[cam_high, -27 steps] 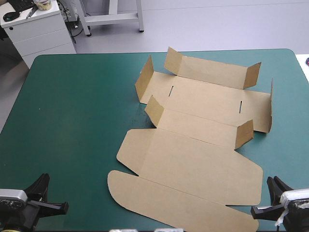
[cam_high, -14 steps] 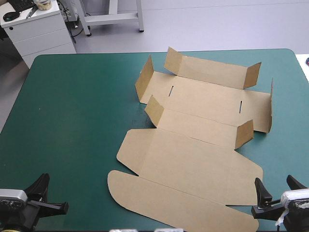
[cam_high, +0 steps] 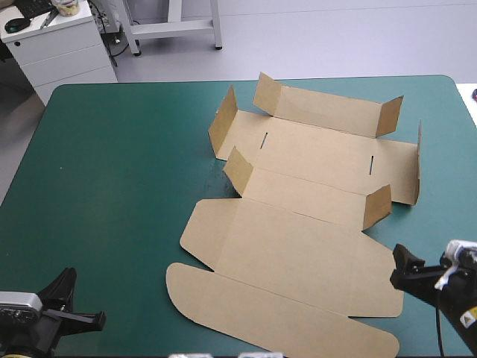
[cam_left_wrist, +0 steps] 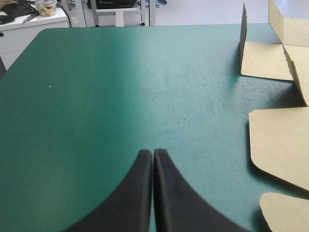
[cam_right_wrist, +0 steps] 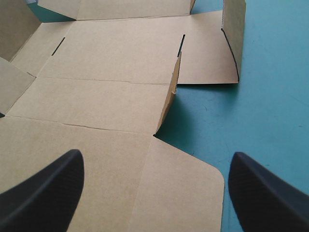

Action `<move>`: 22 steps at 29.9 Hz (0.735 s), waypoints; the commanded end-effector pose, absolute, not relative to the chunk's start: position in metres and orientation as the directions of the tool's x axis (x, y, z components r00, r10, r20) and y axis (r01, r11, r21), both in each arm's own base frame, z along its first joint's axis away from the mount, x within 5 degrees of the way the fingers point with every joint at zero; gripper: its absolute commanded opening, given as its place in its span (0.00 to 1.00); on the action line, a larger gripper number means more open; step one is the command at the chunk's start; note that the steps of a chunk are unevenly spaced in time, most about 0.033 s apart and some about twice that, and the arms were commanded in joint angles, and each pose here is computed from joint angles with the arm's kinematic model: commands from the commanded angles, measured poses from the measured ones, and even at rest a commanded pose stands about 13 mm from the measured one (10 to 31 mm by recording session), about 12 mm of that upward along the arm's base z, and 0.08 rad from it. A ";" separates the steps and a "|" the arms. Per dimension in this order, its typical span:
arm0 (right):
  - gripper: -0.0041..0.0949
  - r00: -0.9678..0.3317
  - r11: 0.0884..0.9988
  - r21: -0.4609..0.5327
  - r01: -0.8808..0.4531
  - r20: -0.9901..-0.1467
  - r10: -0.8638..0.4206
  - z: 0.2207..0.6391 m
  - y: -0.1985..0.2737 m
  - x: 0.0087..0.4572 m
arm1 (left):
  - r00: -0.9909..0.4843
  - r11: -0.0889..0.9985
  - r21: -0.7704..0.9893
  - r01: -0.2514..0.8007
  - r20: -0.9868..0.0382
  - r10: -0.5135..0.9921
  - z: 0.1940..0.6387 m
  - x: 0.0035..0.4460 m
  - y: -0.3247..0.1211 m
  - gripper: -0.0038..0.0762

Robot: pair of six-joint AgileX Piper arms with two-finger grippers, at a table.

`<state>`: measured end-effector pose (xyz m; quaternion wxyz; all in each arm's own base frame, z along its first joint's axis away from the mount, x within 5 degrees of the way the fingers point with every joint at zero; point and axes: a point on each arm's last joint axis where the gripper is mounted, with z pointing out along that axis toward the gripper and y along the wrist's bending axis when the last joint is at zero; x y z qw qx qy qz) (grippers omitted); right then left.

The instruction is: Fold the box

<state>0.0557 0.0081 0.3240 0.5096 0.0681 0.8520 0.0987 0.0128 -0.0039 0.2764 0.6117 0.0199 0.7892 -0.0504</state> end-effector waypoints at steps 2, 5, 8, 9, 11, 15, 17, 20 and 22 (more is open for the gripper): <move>0.81 -0.528 0.970 0.239 0.051 -0.818 0.230 0.346 0.008 0.099 | -0.138 0.993 -0.060 0.106 -0.989 -0.045 0.292 0.008 -0.004 0.04; 0.81 -0.596 0.970 0.232 0.072 -0.770 0.228 0.346 0.009 0.132 | -0.138 0.993 -0.060 0.106 -0.989 -0.045 0.292 0.008 -0.004 0.04; 0.81 -0.633 0.969 0.230 0.086 -0.738 0.232 0.347 0.010 0.161 | -0.138 0.993 -0.060 0.106 -0.989 -0.045 0.292 0.008 -0.004 0.04; 0.81 -0.641 0.969 0.230 0.090 -0.731 0.233 0.347 0.011 0.170 | -0.138 0.993 -0.060 0.106 -0.989 -0.045 0.292 0.008 -0.004 0.04; 0.81 -0.668 0.969 0.226 0.099 -0.707 0.233 0.346 0.011 0.189 | -0.138 0.993 -0.060 0.106 -0.989 -0.045 0.292 0.008 -0.004 0.04; 0.81 -0.738 0.971 0.210 0.118 -0.635 0.227 0.337 0.013 0.224 | -0.138 0.993 -0.060 0.106 -0.989 -0.045 0.292 0.008 -0.004 0.04; 0.81 -0.778 0.973 0.196 0.124 -0.589 0.218 0.330 0.013 0.242 | -0.138 0.993 -0.060 0.106 -0.989 -0.045 0.292 0.008 -0.004 0.04; 0.81 -0.825 0.970 0.187 0.153 -0.516 0.229 0.317 0.009 0.265 | -0.138 0.993 -0.060 0.106 -0.989 -0.045 0.292 0.008 -0.004 0.04; 0.81 -0.851 0.964 0.204 0.170 -0.462 0.248 0.308 0.005 0.277 | -0.138 0.993 -0.060 0.106 -0.989 -0.045 0.292 0.008 -0.004 0.04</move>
